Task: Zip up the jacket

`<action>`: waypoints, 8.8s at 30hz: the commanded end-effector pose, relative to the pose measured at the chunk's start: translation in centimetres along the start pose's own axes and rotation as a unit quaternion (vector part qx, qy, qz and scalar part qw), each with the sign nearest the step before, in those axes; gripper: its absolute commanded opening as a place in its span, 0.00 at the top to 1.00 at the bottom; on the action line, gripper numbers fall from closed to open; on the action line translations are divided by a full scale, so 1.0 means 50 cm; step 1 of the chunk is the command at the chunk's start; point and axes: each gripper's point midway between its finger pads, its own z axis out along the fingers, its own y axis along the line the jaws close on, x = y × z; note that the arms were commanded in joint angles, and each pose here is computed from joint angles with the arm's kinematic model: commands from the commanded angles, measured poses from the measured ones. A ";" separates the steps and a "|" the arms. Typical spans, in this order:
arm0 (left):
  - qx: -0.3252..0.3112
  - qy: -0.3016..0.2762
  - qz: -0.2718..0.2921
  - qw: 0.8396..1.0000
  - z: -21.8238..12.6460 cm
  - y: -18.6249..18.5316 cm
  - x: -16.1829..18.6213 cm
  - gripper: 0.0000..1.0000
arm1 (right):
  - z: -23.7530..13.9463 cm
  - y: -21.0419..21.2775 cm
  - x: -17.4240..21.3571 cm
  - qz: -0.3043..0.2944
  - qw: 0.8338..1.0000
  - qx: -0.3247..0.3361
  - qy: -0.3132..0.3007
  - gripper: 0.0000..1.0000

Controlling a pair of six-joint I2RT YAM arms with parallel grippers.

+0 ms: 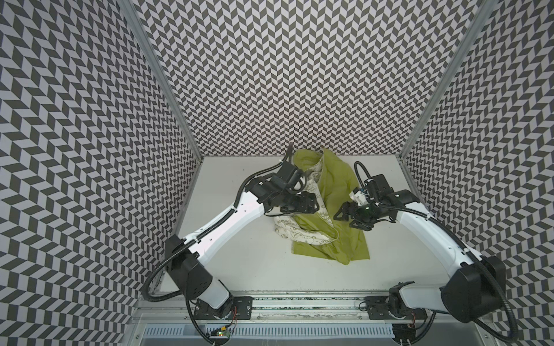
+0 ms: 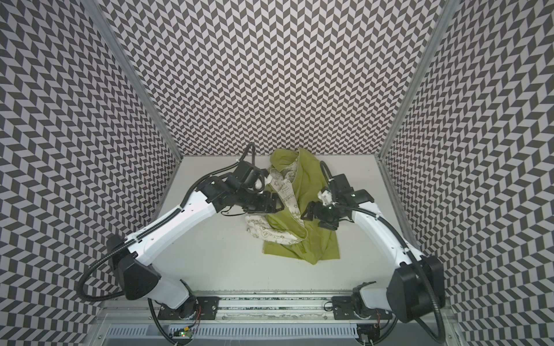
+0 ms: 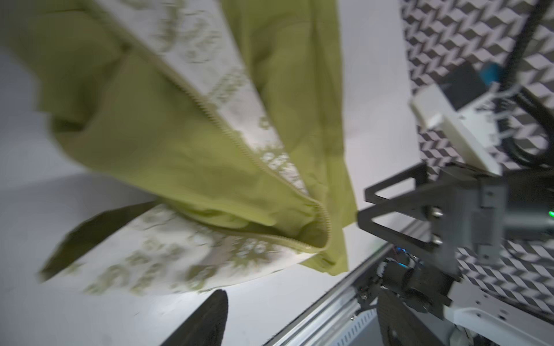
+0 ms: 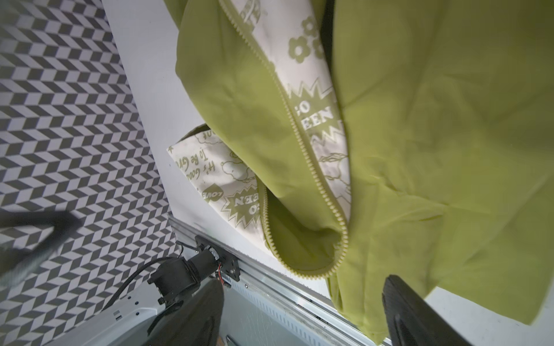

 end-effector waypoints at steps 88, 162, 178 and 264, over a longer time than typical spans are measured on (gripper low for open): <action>-0.032 0.008 0.039 0.999 0.033 0.153 0.101 1.00 | 0.155 0.399 -0.518 -0.032 0.943 -0.313 -0.111 1.00; -0.161 0.012 -0.173 0.972 0.073 0.430 -0.027 1.00 | 0.214 -0.125 -0.411 -0.023 0.989 0.138 -0.042 1.00; -0.118 0.026 -0.187 0.975 0.077 0.398 0.015 1.00 | 0.180 -0.030 -0.370 0.026 0.995 0.083 -0.057 0.33; -0.117 -0.006 -0.271 0.955 0.059 0.464 0.019 0.65 | 0.013 0.034 -0.330 -0.069 0.986 0.109 -0.105 0.39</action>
